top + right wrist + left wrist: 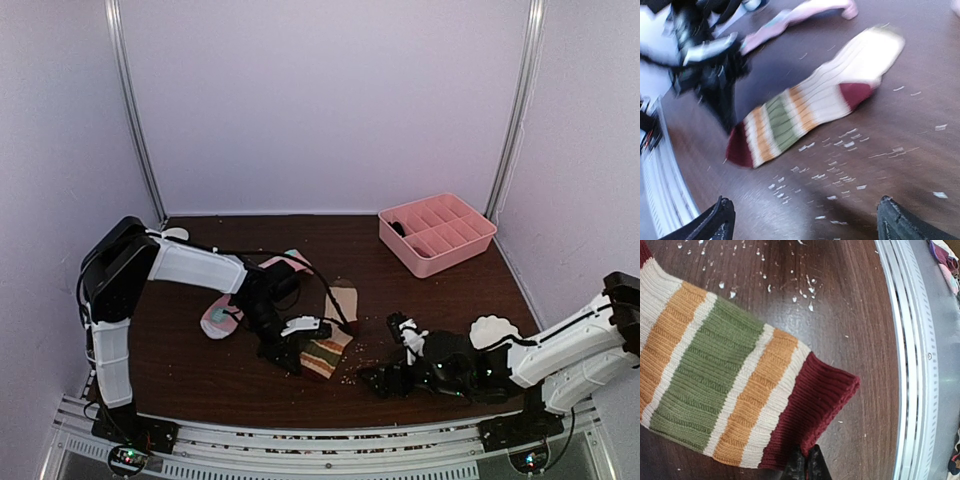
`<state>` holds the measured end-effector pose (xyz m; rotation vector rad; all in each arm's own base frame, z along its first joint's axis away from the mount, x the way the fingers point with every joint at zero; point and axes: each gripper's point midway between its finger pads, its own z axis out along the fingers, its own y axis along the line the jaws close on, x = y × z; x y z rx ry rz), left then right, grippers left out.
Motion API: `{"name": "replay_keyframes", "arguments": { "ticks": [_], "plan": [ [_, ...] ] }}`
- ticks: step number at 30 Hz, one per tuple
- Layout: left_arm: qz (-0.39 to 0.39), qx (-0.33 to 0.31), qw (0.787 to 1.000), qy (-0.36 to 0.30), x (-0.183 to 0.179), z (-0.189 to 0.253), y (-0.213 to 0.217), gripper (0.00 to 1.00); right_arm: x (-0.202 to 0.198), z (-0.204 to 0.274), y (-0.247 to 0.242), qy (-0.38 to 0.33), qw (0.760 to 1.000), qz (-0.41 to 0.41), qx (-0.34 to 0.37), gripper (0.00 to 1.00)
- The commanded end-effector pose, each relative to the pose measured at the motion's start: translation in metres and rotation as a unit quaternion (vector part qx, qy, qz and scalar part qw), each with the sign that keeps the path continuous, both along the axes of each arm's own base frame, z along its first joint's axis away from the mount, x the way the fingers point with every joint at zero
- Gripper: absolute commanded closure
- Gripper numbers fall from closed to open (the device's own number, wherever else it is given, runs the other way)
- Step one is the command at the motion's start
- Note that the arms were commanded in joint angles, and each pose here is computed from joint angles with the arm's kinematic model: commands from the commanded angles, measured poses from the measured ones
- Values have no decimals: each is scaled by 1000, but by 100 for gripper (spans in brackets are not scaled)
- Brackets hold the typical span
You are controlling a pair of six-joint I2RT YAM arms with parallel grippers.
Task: Roll the socks
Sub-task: Roll the sock at the center of the board.
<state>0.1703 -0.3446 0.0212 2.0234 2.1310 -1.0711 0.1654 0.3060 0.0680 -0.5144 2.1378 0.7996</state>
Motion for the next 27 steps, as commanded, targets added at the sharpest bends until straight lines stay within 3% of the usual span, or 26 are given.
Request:
{"name": "replay_keyframes", "arguments": {
  "ticks": [1, 2, 5, 9, 13, 22, 27],
  "plan": [
    [4, 8, 1000, 8, -4, 6, 4, 100, 35, 0, -93, -33, 969, -238, -57, 0],
    [2, 11, 1000, 3, -3, 6, 3, 100, 37, 3, -104, -36, 964, -262, -32, 0],
    [-10, 22, 1000, -3, -4, 4, -2, 100, 33, 29, -91, -84, 975, -206, 26, 2],
    [-14, 23, 1000, 7, -5, 6, -11, 100, 9, 26, -53, -138, 985, -92, -55, 15],
    [-7, 38, 999, 27, -6, 4, -19, 100, -20, 14, -9, -155, 986, 10, -54, 25],
    [11, 84, 995, 52, -4, -14, -20, 100, -32, 6, 77, -187, 976, 100, -47, 40],
    [11, 79, 995, 61, -6, -8, -23, 100, -29, -3, 92, -186, 975, 116, -48, 46]
  ]
}}
